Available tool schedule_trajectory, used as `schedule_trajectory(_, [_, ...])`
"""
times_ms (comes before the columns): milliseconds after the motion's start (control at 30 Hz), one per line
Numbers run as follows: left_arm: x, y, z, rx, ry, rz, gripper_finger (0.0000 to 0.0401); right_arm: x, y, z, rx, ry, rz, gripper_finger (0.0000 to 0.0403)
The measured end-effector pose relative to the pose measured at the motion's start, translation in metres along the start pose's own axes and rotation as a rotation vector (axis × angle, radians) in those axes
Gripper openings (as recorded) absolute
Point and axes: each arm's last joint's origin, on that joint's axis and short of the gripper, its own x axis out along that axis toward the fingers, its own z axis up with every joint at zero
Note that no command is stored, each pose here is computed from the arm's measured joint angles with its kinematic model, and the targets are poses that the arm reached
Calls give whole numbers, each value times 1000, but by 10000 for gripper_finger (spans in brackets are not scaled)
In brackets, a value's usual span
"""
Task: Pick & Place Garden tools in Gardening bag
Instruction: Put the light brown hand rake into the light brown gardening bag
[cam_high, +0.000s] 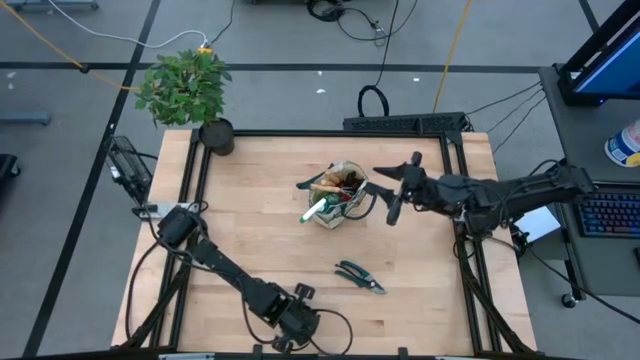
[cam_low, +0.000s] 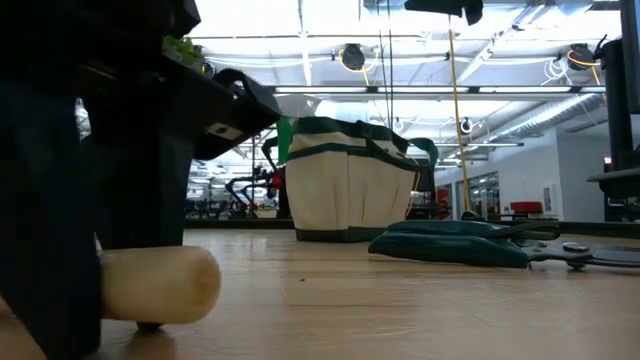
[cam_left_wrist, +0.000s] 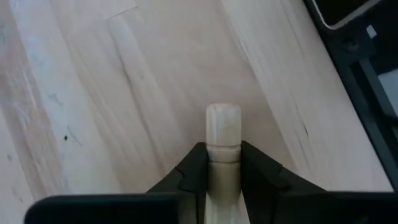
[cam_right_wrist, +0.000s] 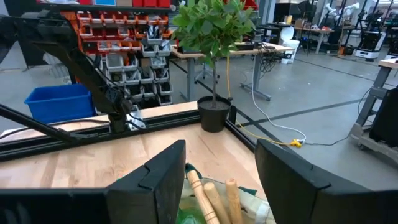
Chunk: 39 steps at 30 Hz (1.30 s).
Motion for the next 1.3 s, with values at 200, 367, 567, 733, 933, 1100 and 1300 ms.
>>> schedule_trajectory(200, [-2, 10, 2, -177, 4, 7, 70, -7, -4, 2, -1, 8, -1, 186])
schedule_trajectory(367, [-17, 25, 4, -277, 4, 48, 70, -10, -6, 2, 25, 18, 0, 187])
schedule_trajectory(567, [-70, 47, 18, -393, -108, 66, 70, -13, -8, 1, 29, 37, 0, 187])
schedule_trajectory(733, [-118, 74, 31, -454, -299, 106, 70, -15, -8, 1, 35, 37, 8, 187])
schedule_trajectory(933, [-178, 98, 44, -473, -584, 169, 70, -19, -7, 1, 33, 39, 22, 187])
schedule_trajectory(1100, [-218, 117, 53, -441, -817, 265, 70, -19, -6, 1, 26, 42, 28, 187])
schedule_trajectory(1300, [-237, 146, 62, -384, -1001, 387, 70, -19, -6, 1, 24, 42, 28, 187])
